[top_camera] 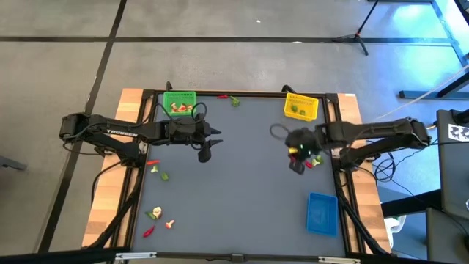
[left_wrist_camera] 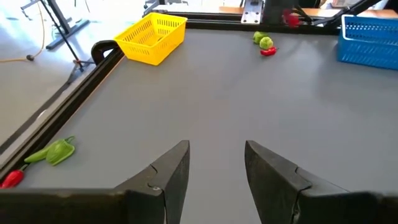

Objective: Sort produce into baskets
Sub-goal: Put the red chili pepper into the blue bin

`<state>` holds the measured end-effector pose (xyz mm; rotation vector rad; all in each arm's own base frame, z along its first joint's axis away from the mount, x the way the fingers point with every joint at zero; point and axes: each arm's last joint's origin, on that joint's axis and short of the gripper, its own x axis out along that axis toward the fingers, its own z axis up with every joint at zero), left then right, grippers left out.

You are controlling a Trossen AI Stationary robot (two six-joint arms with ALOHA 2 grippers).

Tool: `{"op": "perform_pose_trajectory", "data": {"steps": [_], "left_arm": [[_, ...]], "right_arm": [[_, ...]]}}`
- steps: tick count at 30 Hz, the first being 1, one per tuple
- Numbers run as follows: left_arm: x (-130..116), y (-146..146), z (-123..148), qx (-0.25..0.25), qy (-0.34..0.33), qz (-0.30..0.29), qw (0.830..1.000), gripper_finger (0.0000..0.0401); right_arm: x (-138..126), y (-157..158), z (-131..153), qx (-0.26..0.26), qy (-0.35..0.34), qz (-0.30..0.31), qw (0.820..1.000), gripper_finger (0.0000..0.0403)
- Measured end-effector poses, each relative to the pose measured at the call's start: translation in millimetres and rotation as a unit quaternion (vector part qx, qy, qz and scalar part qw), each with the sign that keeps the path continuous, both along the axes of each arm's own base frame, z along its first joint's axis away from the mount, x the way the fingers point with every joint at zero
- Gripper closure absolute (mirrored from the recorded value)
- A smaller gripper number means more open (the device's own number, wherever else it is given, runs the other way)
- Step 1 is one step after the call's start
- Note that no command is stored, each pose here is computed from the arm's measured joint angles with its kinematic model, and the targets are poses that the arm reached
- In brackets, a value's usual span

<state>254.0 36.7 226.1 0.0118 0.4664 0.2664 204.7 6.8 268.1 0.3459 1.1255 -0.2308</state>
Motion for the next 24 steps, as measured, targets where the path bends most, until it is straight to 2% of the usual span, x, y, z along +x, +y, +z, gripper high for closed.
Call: {"op": "perform_pose_trajectory", "data": {"steps": [15, 20, 24], "left_arm": [[-1, 0, -2, 0.010, 0.018, -0.006, 1.000, 0.0251], [-1, 0, -2, 0.010, 0.017, -0.006, 1.000, 0.0251], [-1, 0, -2, 0.010, 0.017, -0.006, 1.000, 0.0251]], "right_arm": [[-22, 79, -3, 0.128, 0.060, 0.012, 0.990, 0.0397], [-38, 99, -8, 0.145, 0.115, -0.012, 0.983, 0.0397], [-52, 113, -23, 0.144, 0.141, -0.018, 0.979, 0.0397]]}}
